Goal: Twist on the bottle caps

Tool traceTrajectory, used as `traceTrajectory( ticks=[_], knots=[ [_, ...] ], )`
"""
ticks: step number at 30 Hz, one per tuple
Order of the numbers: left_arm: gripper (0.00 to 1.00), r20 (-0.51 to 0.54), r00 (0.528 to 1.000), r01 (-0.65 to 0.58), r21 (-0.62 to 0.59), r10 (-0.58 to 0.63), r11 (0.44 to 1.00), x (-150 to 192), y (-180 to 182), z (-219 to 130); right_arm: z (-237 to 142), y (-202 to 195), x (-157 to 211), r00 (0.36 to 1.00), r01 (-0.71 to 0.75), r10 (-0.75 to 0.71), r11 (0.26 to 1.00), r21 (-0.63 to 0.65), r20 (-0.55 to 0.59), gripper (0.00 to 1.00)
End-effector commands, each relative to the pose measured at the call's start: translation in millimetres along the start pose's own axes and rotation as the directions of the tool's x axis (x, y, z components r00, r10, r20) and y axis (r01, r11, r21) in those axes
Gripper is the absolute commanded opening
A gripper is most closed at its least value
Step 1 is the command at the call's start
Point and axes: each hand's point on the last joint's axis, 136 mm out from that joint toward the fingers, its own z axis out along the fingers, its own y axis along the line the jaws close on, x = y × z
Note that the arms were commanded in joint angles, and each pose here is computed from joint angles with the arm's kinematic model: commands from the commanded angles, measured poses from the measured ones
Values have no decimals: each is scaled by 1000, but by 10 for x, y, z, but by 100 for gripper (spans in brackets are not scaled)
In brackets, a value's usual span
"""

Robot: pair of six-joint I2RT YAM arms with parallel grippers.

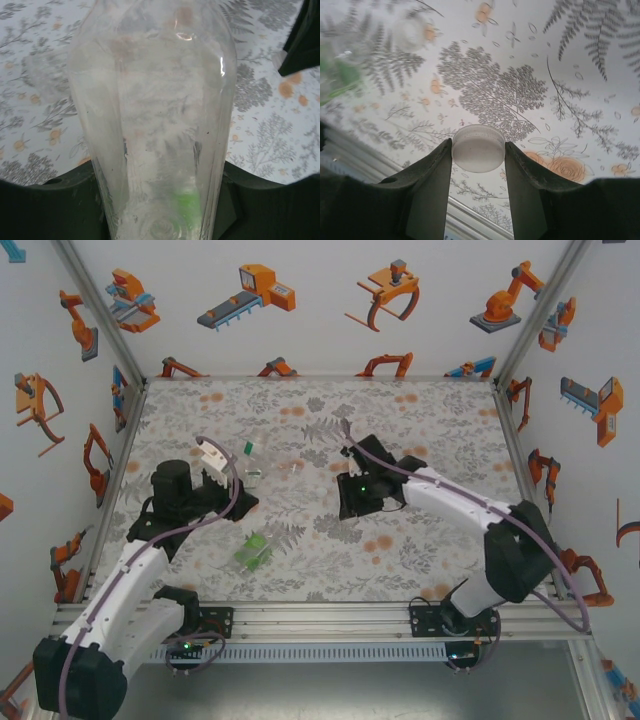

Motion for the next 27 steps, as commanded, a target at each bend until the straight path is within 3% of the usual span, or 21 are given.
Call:
traceTrajectory(
  ticks=[1,8,12,19,22,27],
  knots=[
    [0,53,990,-140,204,132,969,-268,-372,-46,-306,287,-174,975,212,-190,951,-224,119,17],
    [0,33,932,-341,406,360,848,-302,-834,-115,-1152,765,-345,803,584,-452,725,-365,387,13],
    [0,35,883,-424,486,468,764,-309,-1056,-182,-1605,996,-376,636,763,-584,575,-296,505,9],
    [0,49,825,-504,515,563,693,-368,-1244,-282,-2183,1217,-376,396,907,-694,399,-137,601,3],
    [0,61,802,-536,514,594,670,-387,-1298,-314,-2392,1341,-374,334,932,-686,345,-115,646,1],
    [0,72,793,-546,523,605,654,-442,-1362,-327,-2559,1570,-312,301,950,-653,269,-159,695,0]
  ],
)
